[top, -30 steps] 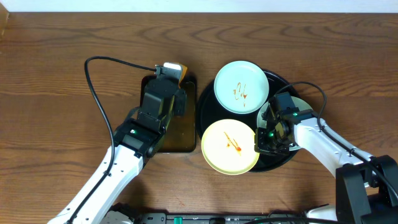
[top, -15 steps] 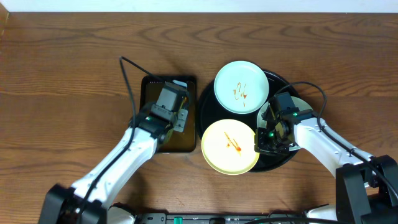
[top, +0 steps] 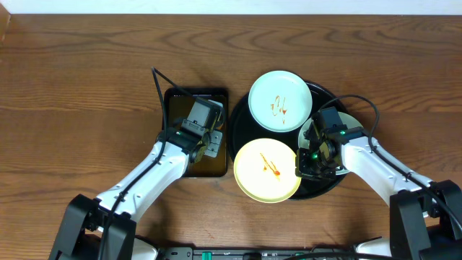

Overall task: Clean dirty plates on tray and stack at the side
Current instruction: 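Move the sponge with the left gripper over the yellow plate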

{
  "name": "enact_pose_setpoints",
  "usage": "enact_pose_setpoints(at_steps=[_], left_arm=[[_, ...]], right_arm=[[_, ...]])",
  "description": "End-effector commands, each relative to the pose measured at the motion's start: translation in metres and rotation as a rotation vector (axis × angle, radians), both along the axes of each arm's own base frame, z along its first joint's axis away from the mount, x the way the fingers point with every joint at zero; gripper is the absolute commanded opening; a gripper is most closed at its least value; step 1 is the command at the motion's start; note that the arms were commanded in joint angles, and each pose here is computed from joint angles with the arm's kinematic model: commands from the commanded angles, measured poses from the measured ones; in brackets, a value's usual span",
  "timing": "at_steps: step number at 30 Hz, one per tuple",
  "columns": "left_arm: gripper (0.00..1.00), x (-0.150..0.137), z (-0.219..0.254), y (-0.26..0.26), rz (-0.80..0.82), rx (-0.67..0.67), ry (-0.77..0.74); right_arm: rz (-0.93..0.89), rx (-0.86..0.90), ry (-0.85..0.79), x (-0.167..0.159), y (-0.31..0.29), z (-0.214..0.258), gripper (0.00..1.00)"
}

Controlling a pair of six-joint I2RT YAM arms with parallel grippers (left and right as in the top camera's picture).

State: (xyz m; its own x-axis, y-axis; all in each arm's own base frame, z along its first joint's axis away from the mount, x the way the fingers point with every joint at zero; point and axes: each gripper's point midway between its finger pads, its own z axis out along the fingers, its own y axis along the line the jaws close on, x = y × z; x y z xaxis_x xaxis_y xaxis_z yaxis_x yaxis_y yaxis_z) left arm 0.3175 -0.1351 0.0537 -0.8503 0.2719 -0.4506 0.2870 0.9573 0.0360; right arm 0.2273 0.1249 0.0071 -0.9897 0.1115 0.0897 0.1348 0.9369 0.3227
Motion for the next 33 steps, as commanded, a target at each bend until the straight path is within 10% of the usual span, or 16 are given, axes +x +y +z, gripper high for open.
enact_pose_setpoints(at_steps=[1, 17, 33], left_arm=[[0.07, 0.000, 0.003, -0.002, 0.007, -0.017, -0.001], [0.07, 0.005, 0.077, -0.050, -0.102, -0.313, -0.123], [0.08, -0.070, 0.033, -0.158, -0.048, -0.577, 0.283]], right_arm=[[0.010, -0.017, 0.000, 0.000, -0.001, -0.001, 0.01], [0.010, -0.016, -0.003, 0.000, 0.000, -0.001, 0.01], [0.010, -0.015, -0.007, 0.001, 0.000, -0.001, 0.01]])
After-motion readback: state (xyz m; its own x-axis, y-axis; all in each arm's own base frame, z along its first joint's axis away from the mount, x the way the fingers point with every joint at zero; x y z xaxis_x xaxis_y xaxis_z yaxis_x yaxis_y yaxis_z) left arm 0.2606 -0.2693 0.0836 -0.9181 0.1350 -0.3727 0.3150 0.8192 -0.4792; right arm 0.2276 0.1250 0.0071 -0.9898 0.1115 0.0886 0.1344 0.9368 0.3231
